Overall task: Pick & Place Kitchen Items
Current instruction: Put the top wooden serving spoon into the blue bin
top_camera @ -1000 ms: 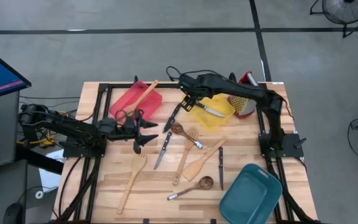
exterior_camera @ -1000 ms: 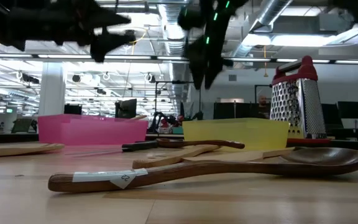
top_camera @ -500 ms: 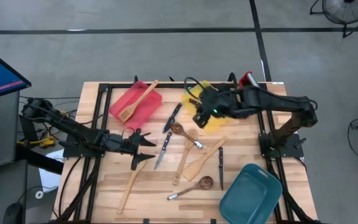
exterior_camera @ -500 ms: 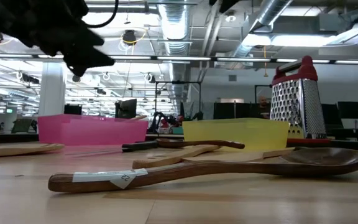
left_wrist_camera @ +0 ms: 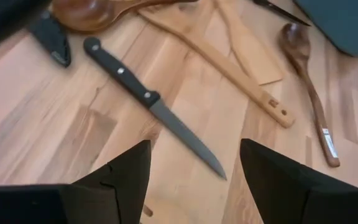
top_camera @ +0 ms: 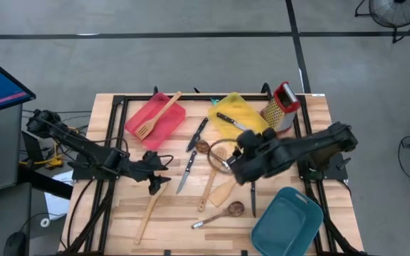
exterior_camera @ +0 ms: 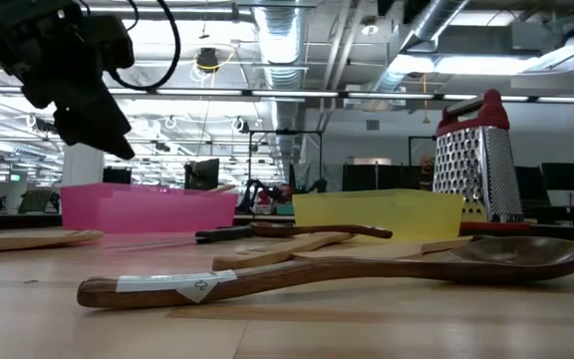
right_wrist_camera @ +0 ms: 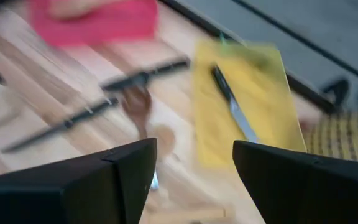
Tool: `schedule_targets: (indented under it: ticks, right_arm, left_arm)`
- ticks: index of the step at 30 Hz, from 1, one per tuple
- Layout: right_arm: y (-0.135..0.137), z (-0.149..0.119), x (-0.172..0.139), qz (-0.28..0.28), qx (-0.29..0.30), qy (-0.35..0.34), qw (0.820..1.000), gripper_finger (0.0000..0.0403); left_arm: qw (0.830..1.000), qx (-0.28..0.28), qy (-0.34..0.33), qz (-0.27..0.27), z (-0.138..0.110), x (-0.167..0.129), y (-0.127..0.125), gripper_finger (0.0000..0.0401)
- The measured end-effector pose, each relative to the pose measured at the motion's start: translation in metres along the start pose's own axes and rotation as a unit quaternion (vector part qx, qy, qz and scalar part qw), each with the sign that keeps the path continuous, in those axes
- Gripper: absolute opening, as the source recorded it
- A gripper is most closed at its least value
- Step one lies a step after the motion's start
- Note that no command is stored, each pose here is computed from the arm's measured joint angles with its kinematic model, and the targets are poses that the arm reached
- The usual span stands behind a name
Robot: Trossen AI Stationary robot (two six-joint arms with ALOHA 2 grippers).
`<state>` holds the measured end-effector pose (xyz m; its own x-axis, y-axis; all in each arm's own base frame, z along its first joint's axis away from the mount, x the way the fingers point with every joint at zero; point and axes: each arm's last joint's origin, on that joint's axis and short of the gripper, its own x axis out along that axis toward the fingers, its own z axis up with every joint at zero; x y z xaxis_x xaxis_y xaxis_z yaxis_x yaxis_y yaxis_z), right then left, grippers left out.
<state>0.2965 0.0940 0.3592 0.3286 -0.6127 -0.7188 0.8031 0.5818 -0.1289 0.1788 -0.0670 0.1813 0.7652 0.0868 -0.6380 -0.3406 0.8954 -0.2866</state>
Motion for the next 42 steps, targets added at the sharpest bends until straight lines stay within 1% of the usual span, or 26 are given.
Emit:
schedule_targets:
  ticks: [1, 3, 5, 7, 9, 12, 14, 17, 19, 24, 26, 29, 33, 36, 39, 42]
  right_arm:
    - [0.007, -0.007, 0.005, -0.013, 0.004, 0.011, 1.000, 0.0225]
    - [0.022, -0.019, 0.016, -0.020, -0.006, 0.036, 0.999, 0.0225]
    - [0.033, -0.030, 0.024, -0.025, -0.048, 0.070, 0.996, 0.0225]
    - [0.044, -0.038, 0.034, -0.037, -0.101, 0.083, 0.991, 0.0225]
    - [0.054, -0.047, 0.043, -0.040, -0.196, 0.096, 0.975, 0.0225]
    - [0.062, -0.053, 0.046, -0.024, -0.324, 0.099, 0.940, 0.0222]
    - [0.066, -0.056, 0.046, -0.011, -0.374, 0.095, 0.923, 0.0216]
    - [0.064, -0.052, 0.042, 0.016, -0.406, 0.098, 0.908, 0.0199]
    - [0.058, -0.044, 0.034, 0.041, -0.406, 0.090, 0.909, 0.0185]
    - [0.039, -0.023, 0.013, 0.091, -0.384, 0.049, 0.917, 0.0152]
    - [0.029, -0.018, 0.008, 0.108, -0.378, 0.030, 0.919, 0.0144]
    - [0.012, -0.018, 0.010, 0.125, -0.355, 0.015, 0.926, 0.0144]
    - [-0.008, -0.028, 0.024, 0.161, -0.317, 0.007, 0.935, 0.0167]
    - [-0.017, -0.038, 0.039, 0.198, -0.284, -0.012, 0.938, 0.0194]
    - [-0.018, -0.048, 0.056, 0.228, -0.268, -0.034, 0.935, 0.0222]
    - [-0.016, -0.058, 0.071, 0.250, -0.273, -0.043, 0.928, 0.0240]
  left_arm:
    - [1.000, -0.001, 0.001, 0.003, 0.000, 0.000, 0.001, 0.0227]
    - [1.000, -0.001, 0.001, 0.004, 0.000, 0.000, 0.001, 0.0227]
    - [1.000, -0.001, 0.002, 0.004, 0.000, 0.000, 0.001, 0.0227]
    - [1.000, 0.000, 0.006, 0.003, 0.000, 0.000, 0.001, 0.0227]
    - [1.000, 0.001, 0.007, 0.003, -0.001, 0.000, 0.001, 0.0227]
    - [1.000, 0.002, 0.007, 0.003, -0.001, 0.000, 0.001, 0.0227]
    - [1.000, 0.002, 0.008, 0.000, 0.000, 0.000, 0.001, 0.0227]
    - [1.000, 0.000, 0.006, -0.010, 0.001, -0.002, 0.001, 0.0227]
    - [1.000, 0.009, 0.001, -0.022, 0.002, -0.007, 0.000, 0.0227]
    - [0.995, 0.041, -0.059, -0.073, 0.016, -0.025, -0.002, 0.0227]
    - [0.991, 0.052, -0.089, -0.090, 0.021, -0.036, -0.001, 0.0227]
    - [0.984, 0.060, -0.126, -0.109, 0.028, -0.052, 0.003, 0.0227]
    - [0.975, 0.063, -0.166, -0.131, 0.033, -0.070, 0.008, 0.0227]
    - [0.970, 0.060, -0.191, -0.135, 0.035, -0.079, 0.012, 0.0227]
    - [0.968, 0.052, -0.210, -0.128, 0.037, -0.084, 0.015, 0.0227]
    - [0.967, 0.056, -0.218, -0.123, 0.038, -0.086, 0.016, 0.0227]
